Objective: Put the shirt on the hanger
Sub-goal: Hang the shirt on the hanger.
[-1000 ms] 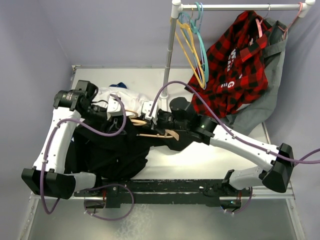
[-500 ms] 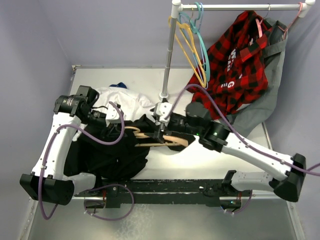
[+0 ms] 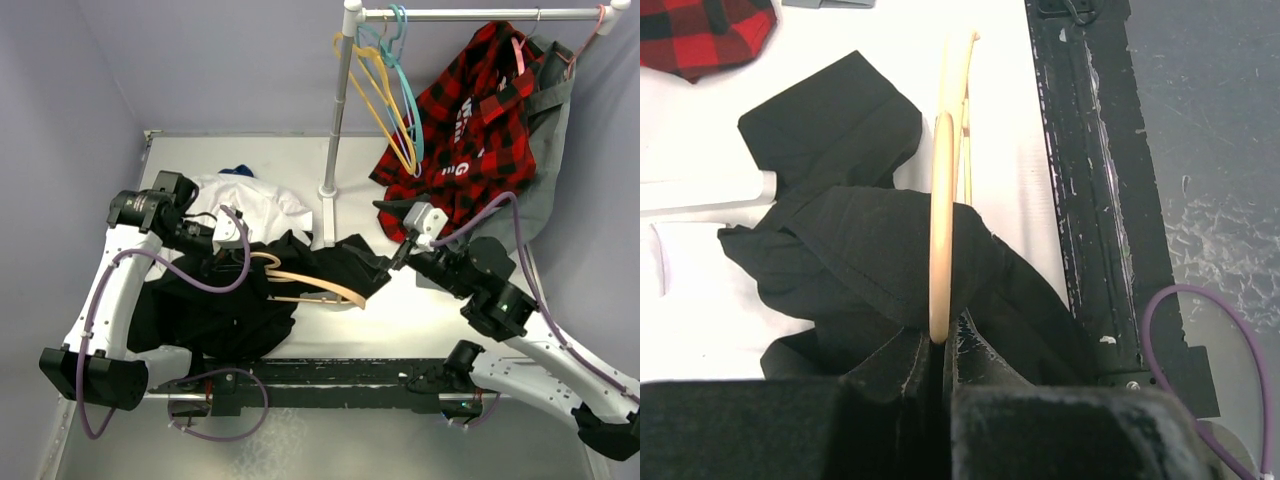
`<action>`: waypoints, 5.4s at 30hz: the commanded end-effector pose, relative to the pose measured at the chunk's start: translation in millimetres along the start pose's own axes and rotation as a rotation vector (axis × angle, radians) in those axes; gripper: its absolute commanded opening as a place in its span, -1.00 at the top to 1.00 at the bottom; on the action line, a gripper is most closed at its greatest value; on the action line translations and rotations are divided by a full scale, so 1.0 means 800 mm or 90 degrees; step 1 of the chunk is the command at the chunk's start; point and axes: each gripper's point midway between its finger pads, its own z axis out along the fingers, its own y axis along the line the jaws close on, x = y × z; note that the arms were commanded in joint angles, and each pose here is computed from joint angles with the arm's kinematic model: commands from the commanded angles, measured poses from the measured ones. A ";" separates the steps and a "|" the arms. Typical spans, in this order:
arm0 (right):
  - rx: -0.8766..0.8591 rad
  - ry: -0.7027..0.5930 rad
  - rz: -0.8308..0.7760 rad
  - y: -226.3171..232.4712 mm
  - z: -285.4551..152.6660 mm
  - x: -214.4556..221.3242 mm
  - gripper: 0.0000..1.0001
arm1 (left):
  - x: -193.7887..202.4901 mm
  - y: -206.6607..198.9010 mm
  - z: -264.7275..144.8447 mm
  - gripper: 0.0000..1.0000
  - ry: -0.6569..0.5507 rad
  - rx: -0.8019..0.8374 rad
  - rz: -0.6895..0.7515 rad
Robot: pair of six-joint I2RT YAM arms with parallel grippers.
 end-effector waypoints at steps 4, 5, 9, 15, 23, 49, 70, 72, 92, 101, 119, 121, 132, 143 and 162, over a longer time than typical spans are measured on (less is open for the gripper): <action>-0.105 0.156 -0.012 0.038 0.014 0.096 -0.99 | -0.031 0.004 -0.010 1.00 -0.023 -0.015 0.042; -0.120 0.180 -0.013 0.042 0.024 0.109 -0.99 | -0.032 0.004 -0.011 1.00 -0.023 -0.016 0.043; -0.154 0.216 -0.038 0.046 0.055 0.127 -0.99 | -0.034 0.005 -0.013 1.00 -0.019 -0.022 0.047; -0.231 0.230 -0.027 0.066 0.087 0.125 -0.92 | -0.036 0.005 -0.014 1.00 -0.017 -0.024 0.049; -0.170 0.213 -0.043 0.043 0.086 0.105 -0.98 | -0.031 0.006 -0.013 1.00 -0.012 -0.022 0.042; -0.365 0.276 0.046 0.118 0.088 0.158 0.48 | -0.031 0.016 -0.008 1.00 -0.024 -0.009 0.014; -0.216 0.124 0.001 0.078 0.053 0.086 1.00 | -0.029 0.025 -0.013 1.00 -0.001 -0.019 0.004; -0.230 0.125 0.008 0.083 0.058 0.088 1.00 | -0.031 0.024 -0.013 1.00 -0.002 -0.021 0.006; -0.220 0.152 0.006 0.081 0.051 0.107 1.00 | -0.019 0.026 -0.015 -0.26 0.029 -0.028 -0.015; -0.219 0.095 0.022 0.085 0.051 0.093 1.00 | -0.009 0.028 -0.012 -0.48 0.038 -0.020 -0.033; -0.277 0.033 0.051 0.102 0.100 0.096 1.00 | -0.081 0.084 -0.168 -0.99 0.192 -0.525 0.083; -0.276 0.034 0.057 0.101 0.104 0.100 1.00 | -0.083 0.067 -0.176 -0.99 0.182 -0.557 0.076; -0.277 0.037 0.063 0.083 0.125 0.109 1.00 | 0.095 0.005 -0.154 -0.99 0.359 -0.590 0.033; -0.282 0.035 0.056 0.070 0.123 0.112 1.00 | 0.124 0.077 -0.143 -0.99 0.346 -0.590 0.000; -0.353 -0.031 0.144 0.074 0.155 0.101 1.00 | 0.172 0.078 -0.171 -0.78 0.071 -0.357 -0.188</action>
